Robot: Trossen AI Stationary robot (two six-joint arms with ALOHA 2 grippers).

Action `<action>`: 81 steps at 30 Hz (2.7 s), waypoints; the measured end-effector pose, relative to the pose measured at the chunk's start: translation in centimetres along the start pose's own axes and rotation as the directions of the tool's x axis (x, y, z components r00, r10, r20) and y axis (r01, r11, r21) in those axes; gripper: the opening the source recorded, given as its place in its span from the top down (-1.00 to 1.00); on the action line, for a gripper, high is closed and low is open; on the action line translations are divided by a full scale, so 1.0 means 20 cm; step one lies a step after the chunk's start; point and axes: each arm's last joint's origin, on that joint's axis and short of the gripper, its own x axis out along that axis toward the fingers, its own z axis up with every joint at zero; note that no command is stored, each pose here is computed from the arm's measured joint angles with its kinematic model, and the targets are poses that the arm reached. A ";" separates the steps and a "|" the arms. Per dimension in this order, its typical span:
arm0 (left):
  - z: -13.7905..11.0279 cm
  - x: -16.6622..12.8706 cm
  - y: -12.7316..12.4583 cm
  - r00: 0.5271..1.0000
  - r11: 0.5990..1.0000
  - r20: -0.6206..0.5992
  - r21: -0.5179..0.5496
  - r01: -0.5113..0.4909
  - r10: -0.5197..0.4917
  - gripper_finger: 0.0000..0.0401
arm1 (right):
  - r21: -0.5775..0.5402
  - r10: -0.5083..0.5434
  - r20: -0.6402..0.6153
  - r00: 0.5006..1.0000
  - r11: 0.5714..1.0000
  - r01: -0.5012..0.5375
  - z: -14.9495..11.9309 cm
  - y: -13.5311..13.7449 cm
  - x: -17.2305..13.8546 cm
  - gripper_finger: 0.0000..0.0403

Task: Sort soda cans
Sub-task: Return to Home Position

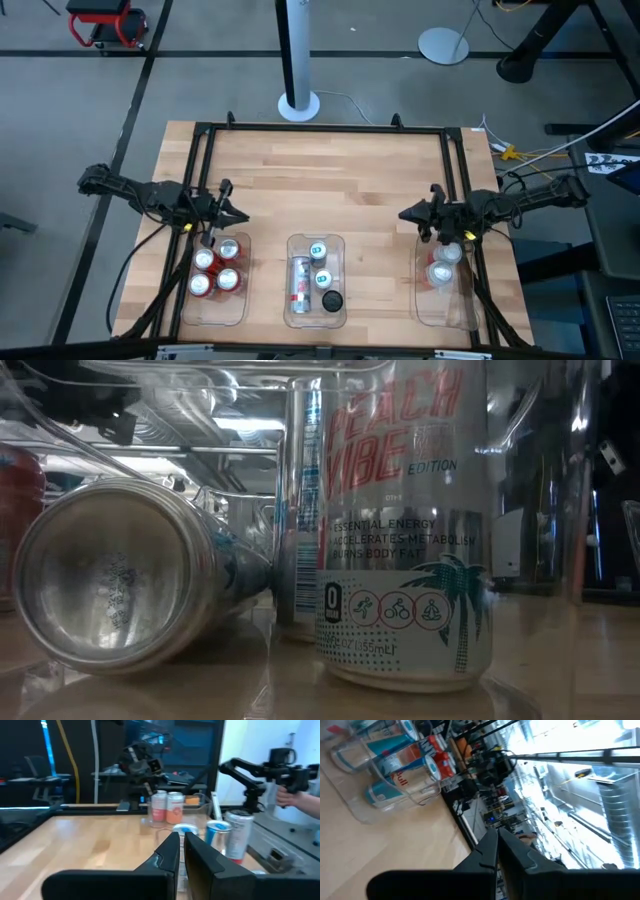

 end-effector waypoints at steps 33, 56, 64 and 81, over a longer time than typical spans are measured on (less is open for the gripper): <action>-0.18 -0.04 0.07 0.995 0.995 0.010 -0.002 -0.097 0.097 0.90 | -0.089 -0.031 -0.074 0.997 0.996 0.025 -0.08 0.11 -0.11 0.93; -0.18 -0.04 0.07 0.995 0.995 0.008 -0.004 -0.101 0.101 0.90 | -0.089 -0.031 -0.079 0.996 0.996 0.023 -0.08 0.11 -0.11 0.93; -0.18 -0.04 0.07 0.995 0.995 0.008 -0.004 -0.101 0.101 0.90 | -0.089 -0.030 -0.079 0.996 0.996 0.023 -0.08 0.11 -0.11 0.93; -0.18 -0.04 0.07 0.995 0.995 0.008 -0.004 -0.101 0.101 0.90 | -0.089 -0.030 -0.079 0.996 0.996 0.023 -0.08 0.11 -0.11 0.93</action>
